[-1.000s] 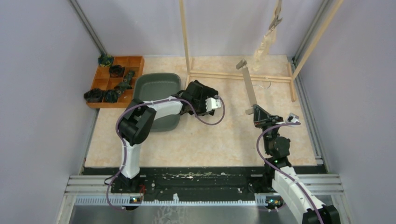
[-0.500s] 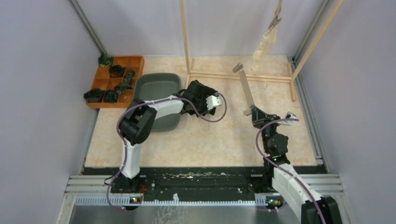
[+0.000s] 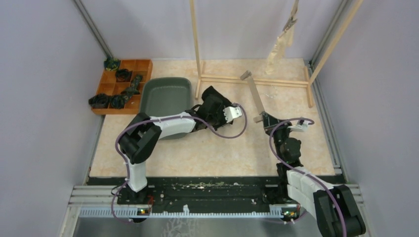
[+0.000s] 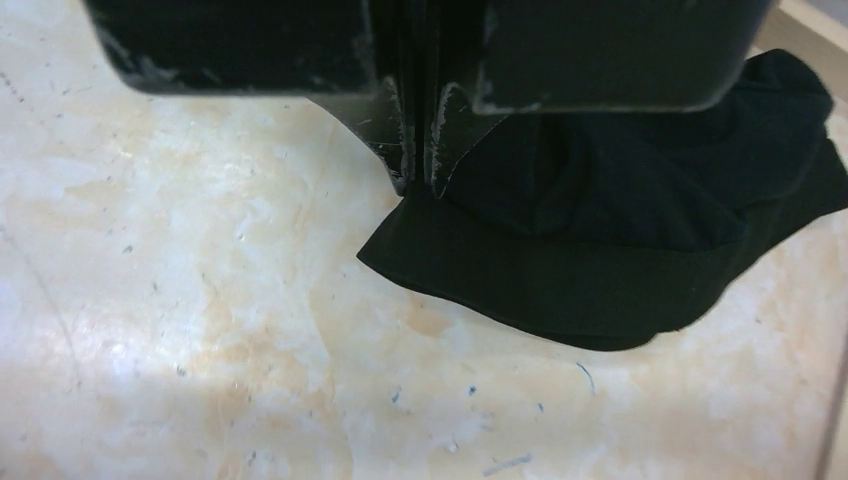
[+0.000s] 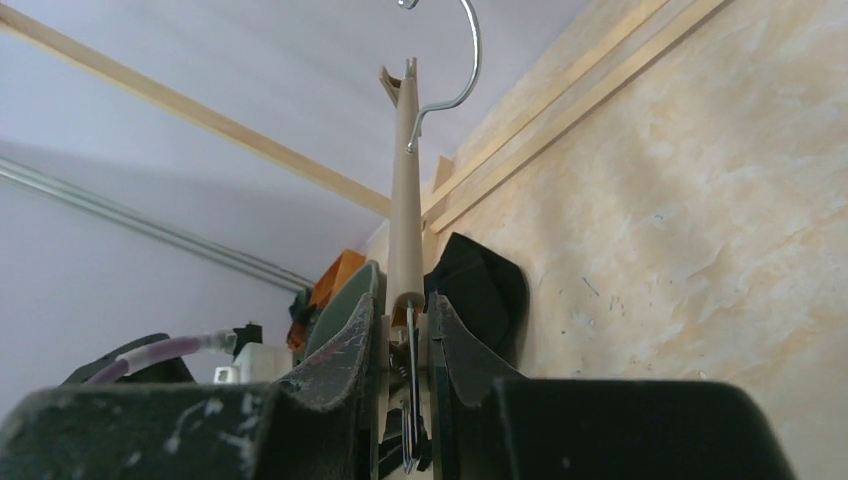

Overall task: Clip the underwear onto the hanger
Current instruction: Clamp the underwear onto the hanger.

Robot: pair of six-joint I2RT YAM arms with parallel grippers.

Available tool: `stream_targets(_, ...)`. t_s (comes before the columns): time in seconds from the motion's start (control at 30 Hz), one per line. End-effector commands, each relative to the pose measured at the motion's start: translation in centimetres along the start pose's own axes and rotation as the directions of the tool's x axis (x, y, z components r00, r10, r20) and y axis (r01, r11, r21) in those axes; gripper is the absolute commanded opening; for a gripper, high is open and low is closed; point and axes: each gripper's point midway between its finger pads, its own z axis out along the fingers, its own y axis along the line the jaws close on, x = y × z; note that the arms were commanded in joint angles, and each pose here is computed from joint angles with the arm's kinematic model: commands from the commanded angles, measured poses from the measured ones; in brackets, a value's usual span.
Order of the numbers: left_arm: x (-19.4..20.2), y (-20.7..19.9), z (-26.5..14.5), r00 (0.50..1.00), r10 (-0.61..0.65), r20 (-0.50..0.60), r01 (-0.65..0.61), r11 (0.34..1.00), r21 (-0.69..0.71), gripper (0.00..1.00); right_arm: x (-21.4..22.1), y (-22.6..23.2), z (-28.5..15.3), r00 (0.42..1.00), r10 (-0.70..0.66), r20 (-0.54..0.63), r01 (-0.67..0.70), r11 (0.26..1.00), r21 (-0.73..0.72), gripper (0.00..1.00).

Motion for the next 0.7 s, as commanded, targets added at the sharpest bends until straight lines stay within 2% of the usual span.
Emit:
stream_targets(0.0, -3.4, 1.4, -1.3, 0.995, -0.036, 0.088, 0.044, 0.994, -0.098, 0.00, 0.0, -0.3, -1.0, 0.998, 0.065, 0.018, -0.065, 0.998, -0.028, 0.00)
stream_targets(0.37, -6.7, 0.7, -2.4, 0.991, -0.011, 0.132, 0.032, 0.986, -0.161, 0.00, 1.5, -1.5, 0.4, 0.981, 0.191, -0.016, -0.190, 0.981, 0.048, 0.00)
stream_targets(0.67, -8.7, -1.0, -4.0, 0.984, 0.027, 0.175, 0.007, 0.982, -0.190, 0.00, 2.8, -1.3, 1.7, 0.971, 0.234, -0.046, -0.233, 0.972, 0.029, 0.00)
